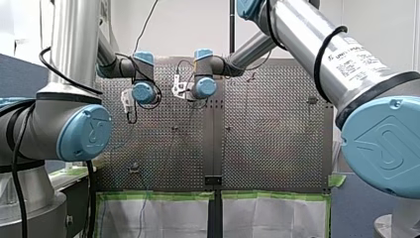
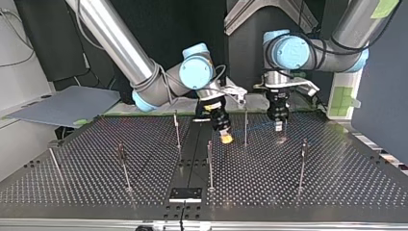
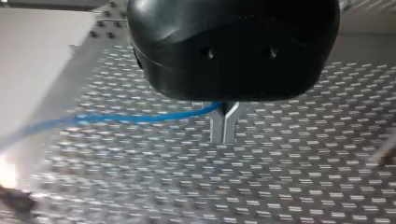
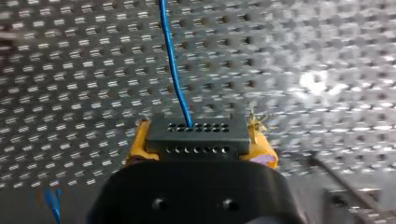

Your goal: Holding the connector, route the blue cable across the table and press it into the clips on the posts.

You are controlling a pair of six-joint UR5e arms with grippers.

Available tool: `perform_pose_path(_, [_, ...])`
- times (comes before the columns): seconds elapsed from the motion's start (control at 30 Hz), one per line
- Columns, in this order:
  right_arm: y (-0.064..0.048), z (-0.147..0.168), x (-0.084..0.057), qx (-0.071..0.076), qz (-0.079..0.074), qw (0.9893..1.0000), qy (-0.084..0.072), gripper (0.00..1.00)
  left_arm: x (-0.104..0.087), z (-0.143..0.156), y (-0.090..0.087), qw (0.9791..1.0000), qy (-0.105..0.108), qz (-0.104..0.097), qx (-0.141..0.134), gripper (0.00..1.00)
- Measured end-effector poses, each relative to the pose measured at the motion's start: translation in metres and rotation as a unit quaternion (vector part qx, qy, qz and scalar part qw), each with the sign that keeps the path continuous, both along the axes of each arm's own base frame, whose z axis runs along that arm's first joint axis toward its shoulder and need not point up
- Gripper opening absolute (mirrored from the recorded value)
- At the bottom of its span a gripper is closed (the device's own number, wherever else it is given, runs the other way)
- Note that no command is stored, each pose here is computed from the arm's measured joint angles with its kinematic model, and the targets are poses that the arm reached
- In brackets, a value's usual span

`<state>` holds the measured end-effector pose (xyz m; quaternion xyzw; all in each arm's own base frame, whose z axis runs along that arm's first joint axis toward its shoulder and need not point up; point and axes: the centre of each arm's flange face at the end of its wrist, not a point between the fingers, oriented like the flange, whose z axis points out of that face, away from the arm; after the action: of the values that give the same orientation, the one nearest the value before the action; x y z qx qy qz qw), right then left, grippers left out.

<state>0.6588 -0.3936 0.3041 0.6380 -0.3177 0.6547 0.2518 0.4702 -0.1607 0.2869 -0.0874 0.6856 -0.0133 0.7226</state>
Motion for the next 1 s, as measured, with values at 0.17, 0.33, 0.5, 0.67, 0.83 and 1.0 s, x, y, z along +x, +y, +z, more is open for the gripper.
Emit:
perform_pose_path(0.17, [0.006, -0.025, -0.008, 0.017, 0.0, 0.9997, 0.02, 0.0, -0.006, -0.038, -0.001, 0.9994, 0.034, 0.0, 0.003, 0.0])
perform_pose_path(0.33, [0.013, -0.047, -0.016, 0.029, -0.001, 0.9987, 0.042, 0.0, -0.011, -0.054, -0.001, 0.9993, 0.038, -0.003, 0.0, 0.0])
perform_pose_path(0.5, [0.019, -0.065, -0.023, 0.037, -0.001, 0.9975, 0.06, 0.0, -0.013, -0.059, -0.002, 0.9992, 0.038, -0.01, -0.001, 0.0])
perform_pose_path(0.67, [0.022, -0.082, -0.032, 0.047, -0.003, 0.996, 0.075, 0.0, -0.013, -0.074, -0.005, 0.9987, 0.047, -0.019, 0.001, 0.0])
perform_pose_path(0.83, [0.017, -0.092, -0.041, 0.055, -0.008, 0.995, 0.083, 0.0, -0.013, -0.089, -0.008, 0.9979, 0.061, -0.023, 0.005, 0.0])
perform_pose_path(1.0, [0.009, -0.097, -0.05, 0.06, -0.016, 0.9943, 0.086, 0.0, -0.012, -0.107, -0.013, 0.997, 0.071, -0.028, 0.011, 0.0])
